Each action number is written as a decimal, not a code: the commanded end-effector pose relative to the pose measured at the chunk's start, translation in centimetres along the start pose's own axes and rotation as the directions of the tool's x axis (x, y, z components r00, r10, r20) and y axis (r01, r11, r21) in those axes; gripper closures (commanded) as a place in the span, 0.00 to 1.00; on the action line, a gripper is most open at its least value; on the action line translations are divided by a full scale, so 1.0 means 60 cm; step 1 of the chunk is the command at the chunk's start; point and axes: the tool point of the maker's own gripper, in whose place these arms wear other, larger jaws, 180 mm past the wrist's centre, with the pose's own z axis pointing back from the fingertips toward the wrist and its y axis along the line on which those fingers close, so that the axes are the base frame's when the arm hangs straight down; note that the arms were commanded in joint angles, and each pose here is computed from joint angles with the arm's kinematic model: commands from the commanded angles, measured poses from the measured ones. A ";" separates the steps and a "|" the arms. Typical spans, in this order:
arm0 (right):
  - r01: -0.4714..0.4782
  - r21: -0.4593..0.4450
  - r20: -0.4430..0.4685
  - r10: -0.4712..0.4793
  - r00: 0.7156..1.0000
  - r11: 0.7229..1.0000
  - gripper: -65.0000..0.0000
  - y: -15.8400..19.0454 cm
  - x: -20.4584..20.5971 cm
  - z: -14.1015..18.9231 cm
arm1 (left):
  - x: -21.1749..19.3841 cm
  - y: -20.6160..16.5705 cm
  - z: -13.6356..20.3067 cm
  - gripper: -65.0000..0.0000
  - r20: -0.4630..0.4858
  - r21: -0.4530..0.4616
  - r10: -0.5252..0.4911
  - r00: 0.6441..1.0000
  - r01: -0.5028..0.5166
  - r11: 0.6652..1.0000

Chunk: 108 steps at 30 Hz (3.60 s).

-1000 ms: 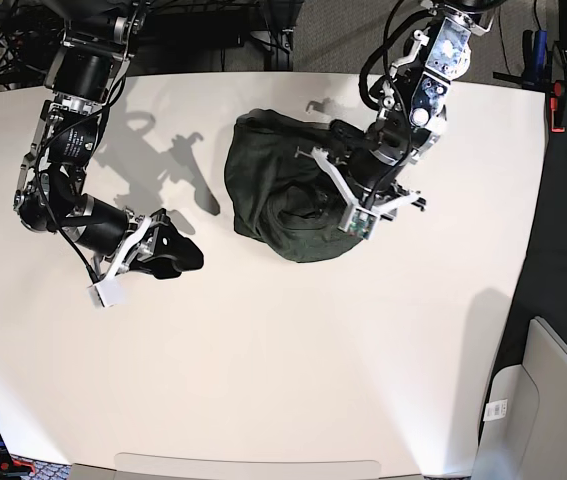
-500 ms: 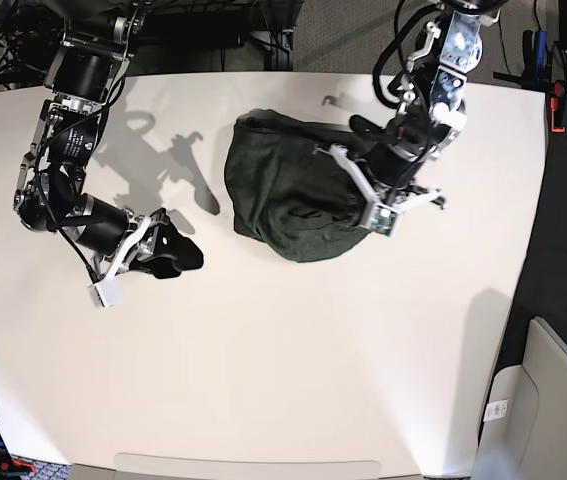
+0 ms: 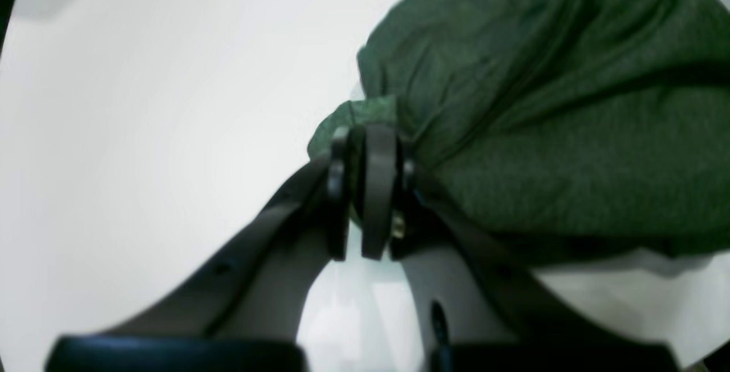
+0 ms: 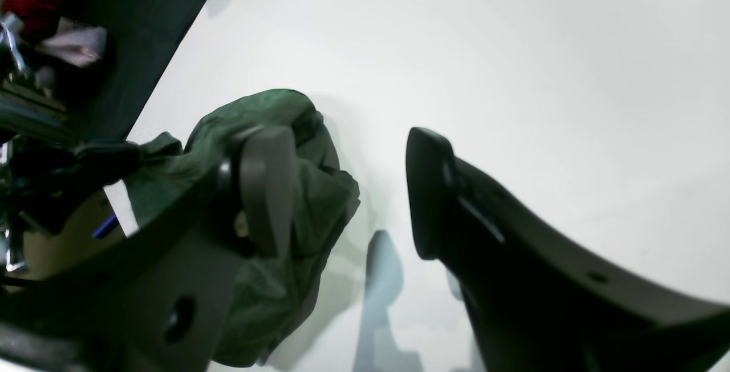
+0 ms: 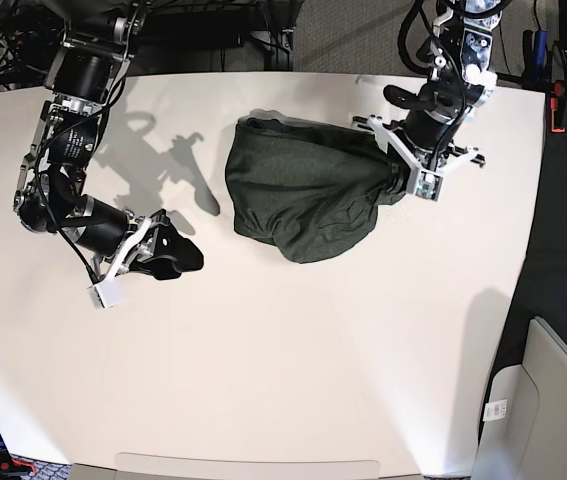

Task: Fold the T-shirt properly
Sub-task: 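Reach the right gripper across and grasp the bundle's lower edge, then fold the grasped edge with the right gripper over the bundle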

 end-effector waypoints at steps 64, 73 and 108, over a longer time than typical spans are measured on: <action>-0.908 0.364 -0.433 0.901 0.034 0.209 0.55 0.282 -0.044 -0.295 | -0.015 0.036 0.013 0.74 0.016 0.138 0.178 0.984 -0.178 0.974; -0.911 0.355 -0.446 0.894 0.032 0.210 0.55 0.269 -0.063 -0.284 | -0.004 0.038 0.009 0.74 0.032 0.136 0.175 0.984 -0.177 0.975; -0.852 0.356 -0.328 0.905 0.272 0.385 0.94 0.308 -0.058 -0.289 | -0.009 0.036 0.011 0.74 0.024 0.135 0.176 0.984 -0.177 0.975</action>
